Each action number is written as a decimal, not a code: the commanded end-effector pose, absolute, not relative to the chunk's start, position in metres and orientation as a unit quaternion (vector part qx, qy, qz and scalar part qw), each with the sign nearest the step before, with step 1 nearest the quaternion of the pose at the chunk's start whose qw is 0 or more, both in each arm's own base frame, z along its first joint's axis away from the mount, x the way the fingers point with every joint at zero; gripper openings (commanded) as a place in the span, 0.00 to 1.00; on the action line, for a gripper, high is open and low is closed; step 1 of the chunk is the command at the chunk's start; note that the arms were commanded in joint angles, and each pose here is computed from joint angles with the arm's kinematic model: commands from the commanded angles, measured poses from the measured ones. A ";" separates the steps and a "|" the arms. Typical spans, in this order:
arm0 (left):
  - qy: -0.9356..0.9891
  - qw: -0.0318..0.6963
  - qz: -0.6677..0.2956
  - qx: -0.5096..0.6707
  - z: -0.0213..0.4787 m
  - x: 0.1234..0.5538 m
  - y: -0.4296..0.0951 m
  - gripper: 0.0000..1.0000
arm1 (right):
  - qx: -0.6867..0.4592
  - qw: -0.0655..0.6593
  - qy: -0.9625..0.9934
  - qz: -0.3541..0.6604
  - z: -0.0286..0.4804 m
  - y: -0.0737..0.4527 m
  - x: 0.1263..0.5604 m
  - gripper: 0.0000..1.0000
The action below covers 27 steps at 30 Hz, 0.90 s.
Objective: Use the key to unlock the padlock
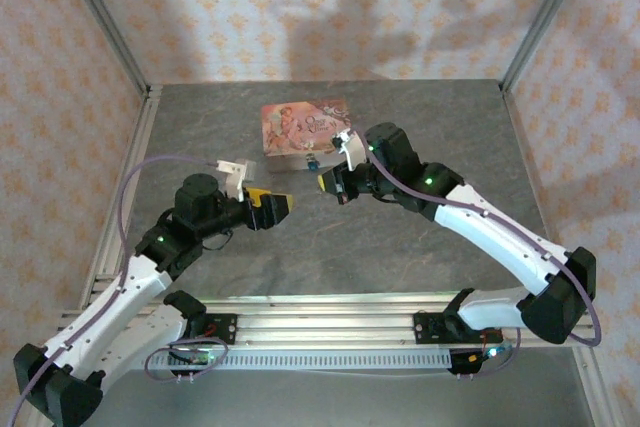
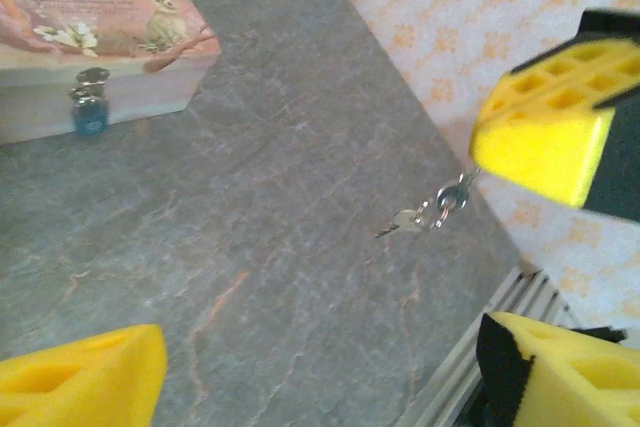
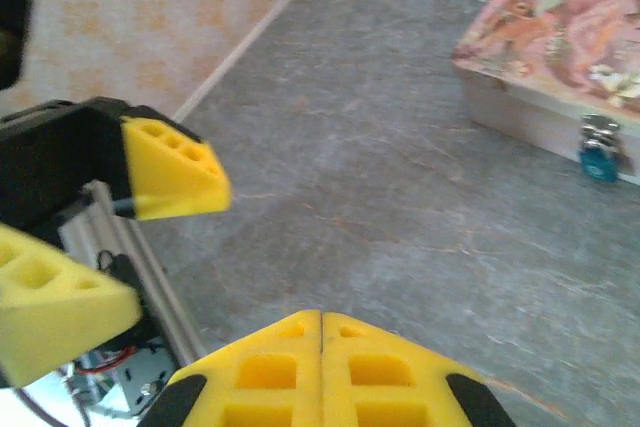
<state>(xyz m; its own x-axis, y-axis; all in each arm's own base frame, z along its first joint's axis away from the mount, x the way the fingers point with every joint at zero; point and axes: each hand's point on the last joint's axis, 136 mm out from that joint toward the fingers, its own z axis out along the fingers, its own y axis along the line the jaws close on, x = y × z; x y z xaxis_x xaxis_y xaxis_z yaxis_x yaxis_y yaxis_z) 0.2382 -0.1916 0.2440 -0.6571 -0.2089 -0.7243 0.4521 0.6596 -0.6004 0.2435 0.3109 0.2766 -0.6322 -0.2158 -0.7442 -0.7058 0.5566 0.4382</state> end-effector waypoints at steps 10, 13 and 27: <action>0.692 0.408 -0.581 0.130 0.302 0.245 -0.243 0.46 | -0.274 0.322 0.743 0.519 0.317 0.322 0.230 0.00; 0.687 0.406 -0.588 0.134 0.303 0.244 -0.245 0.40 | -0.262 0.329 0.739 0.526 0.320 0.318 0.233 0.00; 0.692 0.389 -0.592 0.136 0.291 0.247 -0.250 0.37 | -0.243 0.336 0.724 0.551 0.327 0.317 0.237 0.00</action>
